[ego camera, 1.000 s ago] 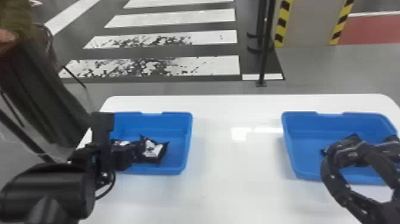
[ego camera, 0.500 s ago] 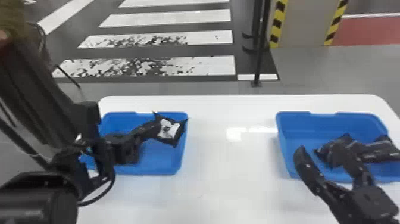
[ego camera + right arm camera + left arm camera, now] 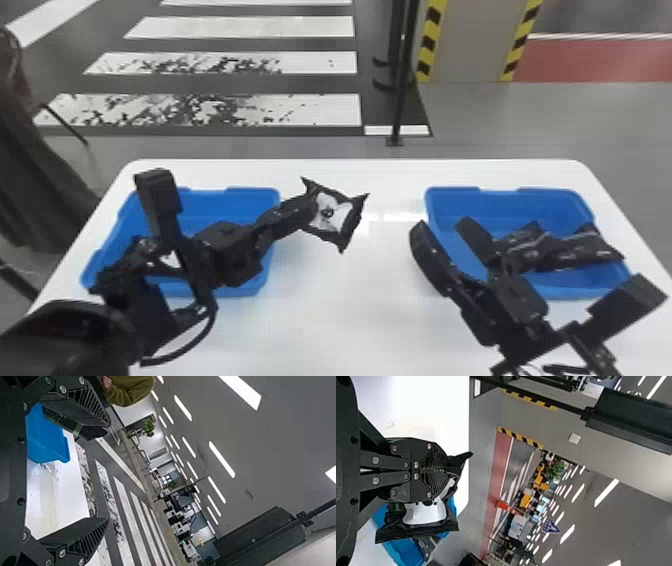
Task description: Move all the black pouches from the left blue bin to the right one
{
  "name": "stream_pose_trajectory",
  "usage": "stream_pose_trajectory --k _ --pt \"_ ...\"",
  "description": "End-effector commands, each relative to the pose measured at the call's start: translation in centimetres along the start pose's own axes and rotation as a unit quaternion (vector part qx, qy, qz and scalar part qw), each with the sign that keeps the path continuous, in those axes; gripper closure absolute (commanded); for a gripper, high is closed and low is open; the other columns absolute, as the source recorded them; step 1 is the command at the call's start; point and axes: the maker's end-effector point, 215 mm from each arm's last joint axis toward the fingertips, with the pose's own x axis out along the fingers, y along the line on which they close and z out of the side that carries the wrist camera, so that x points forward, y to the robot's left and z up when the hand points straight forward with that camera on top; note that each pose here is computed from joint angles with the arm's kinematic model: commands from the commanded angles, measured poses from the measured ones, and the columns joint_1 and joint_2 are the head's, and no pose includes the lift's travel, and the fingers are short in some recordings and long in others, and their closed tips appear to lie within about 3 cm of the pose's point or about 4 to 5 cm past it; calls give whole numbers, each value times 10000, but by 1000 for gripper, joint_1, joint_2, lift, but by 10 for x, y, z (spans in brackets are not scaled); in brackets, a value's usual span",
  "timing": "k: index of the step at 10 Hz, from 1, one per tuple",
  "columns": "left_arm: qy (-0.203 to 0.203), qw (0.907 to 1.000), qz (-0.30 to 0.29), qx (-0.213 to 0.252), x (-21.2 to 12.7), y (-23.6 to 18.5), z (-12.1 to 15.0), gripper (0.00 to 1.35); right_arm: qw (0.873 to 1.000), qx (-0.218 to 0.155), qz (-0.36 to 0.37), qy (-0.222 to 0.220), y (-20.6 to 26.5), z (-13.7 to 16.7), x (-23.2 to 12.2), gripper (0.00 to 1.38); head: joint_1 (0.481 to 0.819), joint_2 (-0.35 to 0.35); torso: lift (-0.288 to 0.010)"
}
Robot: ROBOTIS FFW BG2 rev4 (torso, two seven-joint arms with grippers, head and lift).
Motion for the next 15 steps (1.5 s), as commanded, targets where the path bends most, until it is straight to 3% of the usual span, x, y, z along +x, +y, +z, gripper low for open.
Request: stream_pose_trajectory --k 1,6,7,8,9,11,12,13,14,15 --pt "25 9996 -266 -22 11 -23 -3 1207 9999 46 111 -26 5 1 9 165 695 -11 -140" --pt "53 9979 -649 -12 27 -56 -2 1207 9980 421 473 65 34 -18 31 231 695 -32 -140" --pt "74 9976 -683 -28 28 -59 -4 1207 9974 511 503 71 35 -20 36 561 695 -28 -140" --pt "98 9975 -693 -47 28 -60 -7 1207 9969 605 511 35 34 -18 39 1018 695 -26 -140" --pt "87 9976 -685 -42 28 -60 -6 1207 9973 533 499 -44 33 -13 39 1302 695 -27 -140" --pt "-55 9982 -597 -15 26 -54 1 1188 9969 597 512 -63 34 -13 39 1279 695 -29 -140" --pt "-127 9984 -538 -63 25 -51 4 1090 9964 610 591 -18 37 -15 39 1279 695 -25 -140" --pt "-153 9984 -519 -143 24 -51 3 880 9958 628 659 -10 40 -14 40 1279 695 -20 -140" --pt "-193 9988 -427 -171 21 -44 4 487 9955 725 607 -39 33 -14 43 1279 695 -11 -140" --pt "-181 9991 -304 -212 16 -35 0 188 9974 580 417 -102 6 -5 45 1279 695 -7 -140"
